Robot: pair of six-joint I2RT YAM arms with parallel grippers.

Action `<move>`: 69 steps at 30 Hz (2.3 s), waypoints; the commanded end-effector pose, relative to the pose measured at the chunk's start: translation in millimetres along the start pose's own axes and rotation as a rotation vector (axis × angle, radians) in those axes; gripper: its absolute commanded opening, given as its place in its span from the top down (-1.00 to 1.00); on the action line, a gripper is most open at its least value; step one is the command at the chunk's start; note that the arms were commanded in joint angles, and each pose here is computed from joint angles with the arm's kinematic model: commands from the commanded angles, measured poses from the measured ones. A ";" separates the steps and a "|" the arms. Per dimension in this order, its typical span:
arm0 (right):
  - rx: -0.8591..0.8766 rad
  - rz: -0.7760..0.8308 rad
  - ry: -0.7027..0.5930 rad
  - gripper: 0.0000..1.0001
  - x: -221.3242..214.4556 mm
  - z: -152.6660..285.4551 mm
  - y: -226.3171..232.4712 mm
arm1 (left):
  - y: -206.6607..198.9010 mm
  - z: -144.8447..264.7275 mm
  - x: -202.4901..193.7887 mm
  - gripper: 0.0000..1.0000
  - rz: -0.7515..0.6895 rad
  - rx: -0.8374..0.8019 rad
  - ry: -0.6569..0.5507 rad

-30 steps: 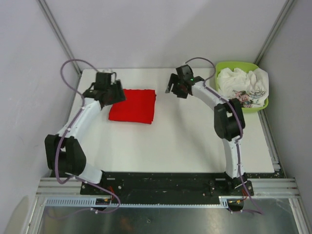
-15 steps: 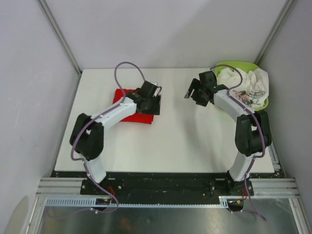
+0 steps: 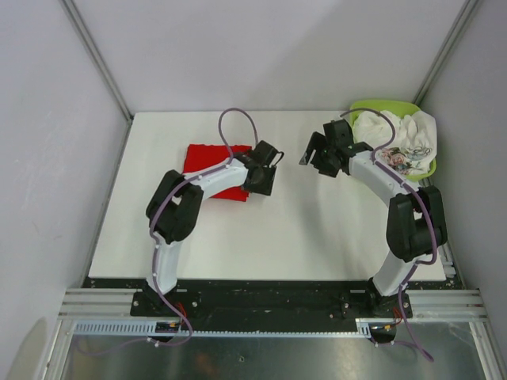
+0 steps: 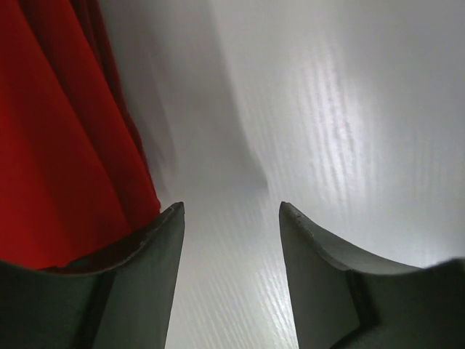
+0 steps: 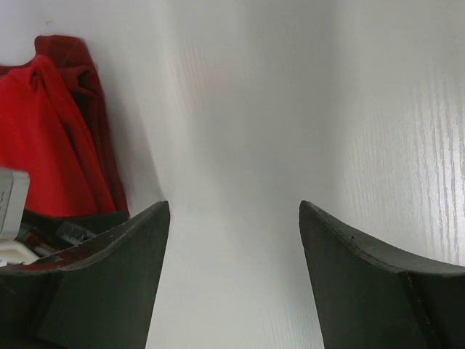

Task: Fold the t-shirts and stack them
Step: Put the neatly folded tshirt into the corner of the board with the left arm

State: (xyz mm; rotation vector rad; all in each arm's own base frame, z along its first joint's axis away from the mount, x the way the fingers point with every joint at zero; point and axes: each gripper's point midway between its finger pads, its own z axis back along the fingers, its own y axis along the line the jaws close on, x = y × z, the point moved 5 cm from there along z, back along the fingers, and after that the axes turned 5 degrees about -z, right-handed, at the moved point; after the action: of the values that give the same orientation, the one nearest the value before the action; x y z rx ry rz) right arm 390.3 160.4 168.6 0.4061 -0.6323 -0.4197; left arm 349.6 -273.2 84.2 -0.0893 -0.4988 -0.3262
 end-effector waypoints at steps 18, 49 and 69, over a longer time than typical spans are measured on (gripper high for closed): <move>0.050 0.030 -0.008 -0.52 0.0 4.4 7.5 | 132.9 -41.7 8.1 -0.11 0.028 0.166 0.094; 0.013 0.041 0.025 -0.53 -0.9 -13.2 -8.9 | 253.0 -41.9 67.2 0.00 0.209 0.137 0.012; 0.033 0.054 -0.061 -0.57 19.7 29.7 -4.3 | 89.1 50.7 70.8 -0.15 0.099 -0.061 -0.115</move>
State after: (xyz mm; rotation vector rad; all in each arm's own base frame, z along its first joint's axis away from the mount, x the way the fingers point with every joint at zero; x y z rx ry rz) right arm 396.2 140.7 160.8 0.3982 -0.6245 -0.4080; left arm 445.0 -166.3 105.1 -0.1161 -0.4822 -0.2271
